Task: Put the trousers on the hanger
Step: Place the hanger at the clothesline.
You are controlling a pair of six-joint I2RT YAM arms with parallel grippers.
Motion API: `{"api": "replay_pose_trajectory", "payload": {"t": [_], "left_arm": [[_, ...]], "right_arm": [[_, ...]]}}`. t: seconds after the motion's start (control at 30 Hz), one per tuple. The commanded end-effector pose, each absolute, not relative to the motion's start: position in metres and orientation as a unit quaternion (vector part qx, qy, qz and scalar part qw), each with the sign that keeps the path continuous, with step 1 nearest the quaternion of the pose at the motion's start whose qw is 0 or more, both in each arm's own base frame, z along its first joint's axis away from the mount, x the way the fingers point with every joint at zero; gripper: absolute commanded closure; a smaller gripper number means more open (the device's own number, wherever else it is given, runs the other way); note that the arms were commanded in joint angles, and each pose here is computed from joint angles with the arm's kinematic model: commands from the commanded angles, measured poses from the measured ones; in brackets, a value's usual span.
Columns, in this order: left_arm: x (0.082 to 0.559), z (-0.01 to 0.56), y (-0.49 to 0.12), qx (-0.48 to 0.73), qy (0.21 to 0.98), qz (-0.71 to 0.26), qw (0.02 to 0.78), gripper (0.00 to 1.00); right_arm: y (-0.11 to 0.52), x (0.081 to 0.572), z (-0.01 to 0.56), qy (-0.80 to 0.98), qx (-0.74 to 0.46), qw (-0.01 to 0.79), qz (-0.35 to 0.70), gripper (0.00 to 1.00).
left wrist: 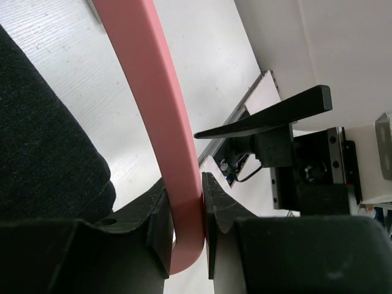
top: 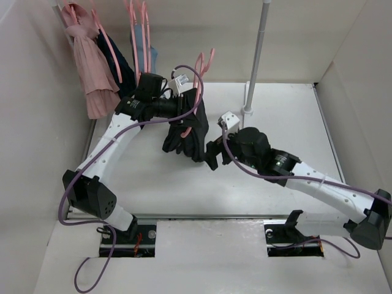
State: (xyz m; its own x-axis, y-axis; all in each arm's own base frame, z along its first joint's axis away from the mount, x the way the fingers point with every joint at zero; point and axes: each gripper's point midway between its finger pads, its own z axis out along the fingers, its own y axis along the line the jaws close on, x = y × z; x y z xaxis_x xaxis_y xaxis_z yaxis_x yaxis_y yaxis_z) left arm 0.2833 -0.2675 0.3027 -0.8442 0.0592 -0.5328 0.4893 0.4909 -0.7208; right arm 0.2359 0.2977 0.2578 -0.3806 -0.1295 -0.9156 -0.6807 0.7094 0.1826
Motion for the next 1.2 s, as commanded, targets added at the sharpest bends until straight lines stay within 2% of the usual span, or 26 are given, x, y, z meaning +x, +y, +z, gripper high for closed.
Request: {"api": "replay_pose_trajectory", "payload": {"t": [0.0, 0.1, 0.3, 0.37, 0.4, 0.43, 0.5, 0.53, 0.67, 0.87, 1.17], "left_arm": [[0.288, 0.373, -0.276, 0.226, 0.76, -0.514, 0.327, 1.0], [0.287, 0.38, -0.276, 0.222, 0.755, -0.519, 0.332, 1.0], [0.286, 0.389, -0.277, 0.213, 0.75, -0.528, 0.337, 1.0], [0.283, 0.392, -0.277, 0.213, 0.747, -0.534, 0.334, 1.0], [0.281, 0.392, -0.277, 0.216, 0.745, -0.537, 0.331, 1.0], [0.281, 0.392, -0.277, 0.216, 0.745, -0.537, 0.331, 1.0], [0.277, 0.392, -0.277, 0.215, 0.745, -0.541, 0.325, 1.0], [0.278, 0.387, -0.275, 0.211, 0.748, -0.542, 0.32, 1.0], [0.271, 0.389, -0.271, 0.214, 0.743, -0.551, 0.316, 1.0], [0.261, 0.393, -0.269, 0.229, 0.73, -0.565, 0.309, 1.0], [0.255, 0.396, -0.272, 0.244, 0.709, -0.587, 0.306, 1.0]], "right_arm": [[0.312, 0.266, 0.324, 0.701, -0.232, 0.616, 0.276, 0.01], [0.329, 0.275, 0.331, 0.689, -0.236, 0.626, 0.279, 0.01], [0.354, 0.306, 0.302, 0.702, -0.214, 0.629, 0.256, 0.01], [0.36, 0.317, 0.296, 0.711, -0.203, 0.627, 0.246, 0.06], [0.36, 0.322, 0.295, 0.714, -0.195, 0.63, 0.236, 0.12], [0.361, 0.326, 0.301, 0.712, -0.187, 0.636, 0.233, 0.28], [0.359, 0.333, 0.304, 0.715, -0.169, 0.642, 0.222, 0.45], [0.356, 0.339, 0.303, 0.717, -0.157, 0.646, 0.209, 0.65], [0.356, 0.348, 0.315, 0.71, -0.155, 0.661, 0.186, 1.0], [0.355, 0.363, 0.316, 0.71, -0.151, 0.664, 0.179, 1.0], [0.354, 0.404, 0.376, 0.665, -0.102, 0.706, 0.222, 1.0]]}}
